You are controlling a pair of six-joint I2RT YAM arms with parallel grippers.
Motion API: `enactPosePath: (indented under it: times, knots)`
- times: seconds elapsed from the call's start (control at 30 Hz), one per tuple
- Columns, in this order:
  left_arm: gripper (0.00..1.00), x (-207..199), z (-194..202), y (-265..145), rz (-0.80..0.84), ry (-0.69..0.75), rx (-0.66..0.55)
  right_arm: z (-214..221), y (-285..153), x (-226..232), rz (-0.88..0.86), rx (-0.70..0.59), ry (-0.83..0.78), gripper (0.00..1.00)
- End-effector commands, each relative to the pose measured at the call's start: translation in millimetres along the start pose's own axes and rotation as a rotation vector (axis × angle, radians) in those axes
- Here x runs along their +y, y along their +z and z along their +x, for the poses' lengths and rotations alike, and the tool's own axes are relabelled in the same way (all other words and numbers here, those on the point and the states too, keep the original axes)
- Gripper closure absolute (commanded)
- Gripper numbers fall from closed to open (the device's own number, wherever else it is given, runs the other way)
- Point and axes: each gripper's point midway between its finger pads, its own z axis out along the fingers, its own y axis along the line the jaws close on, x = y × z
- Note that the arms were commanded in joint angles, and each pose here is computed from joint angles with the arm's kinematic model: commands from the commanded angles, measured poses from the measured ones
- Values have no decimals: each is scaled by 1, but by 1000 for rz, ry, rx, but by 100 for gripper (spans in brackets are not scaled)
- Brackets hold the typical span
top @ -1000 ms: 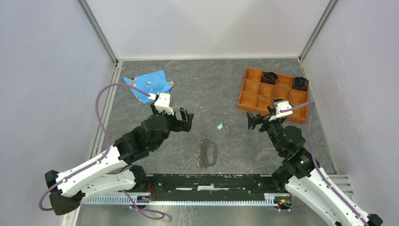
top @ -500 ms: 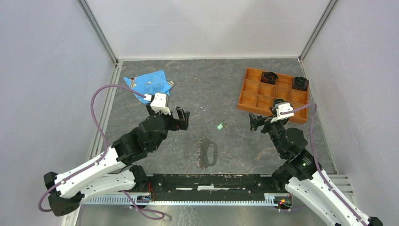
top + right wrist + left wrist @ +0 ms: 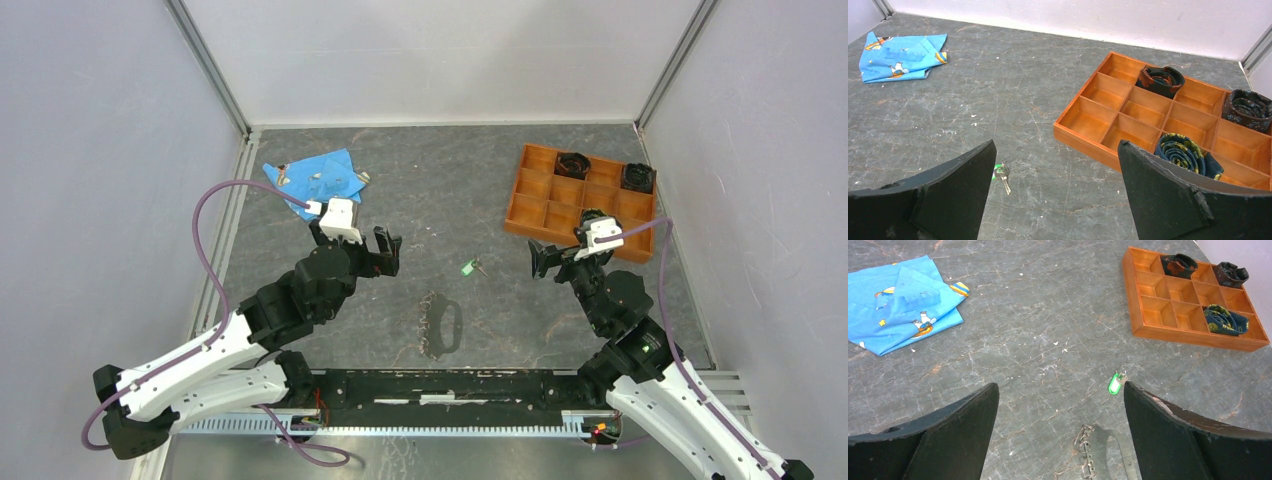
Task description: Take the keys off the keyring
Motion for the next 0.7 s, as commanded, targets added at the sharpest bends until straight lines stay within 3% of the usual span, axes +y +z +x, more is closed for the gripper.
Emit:
enactPosePath:
  times: [0.0,0.67]
  knots:
    - [0,6,-5,-1,-20,13,-28,-14,1,0,-2,-37,1,2]
    - [0,3,-2,-1,-3,9,-16,-14,0,0,-5,-38,0,2]
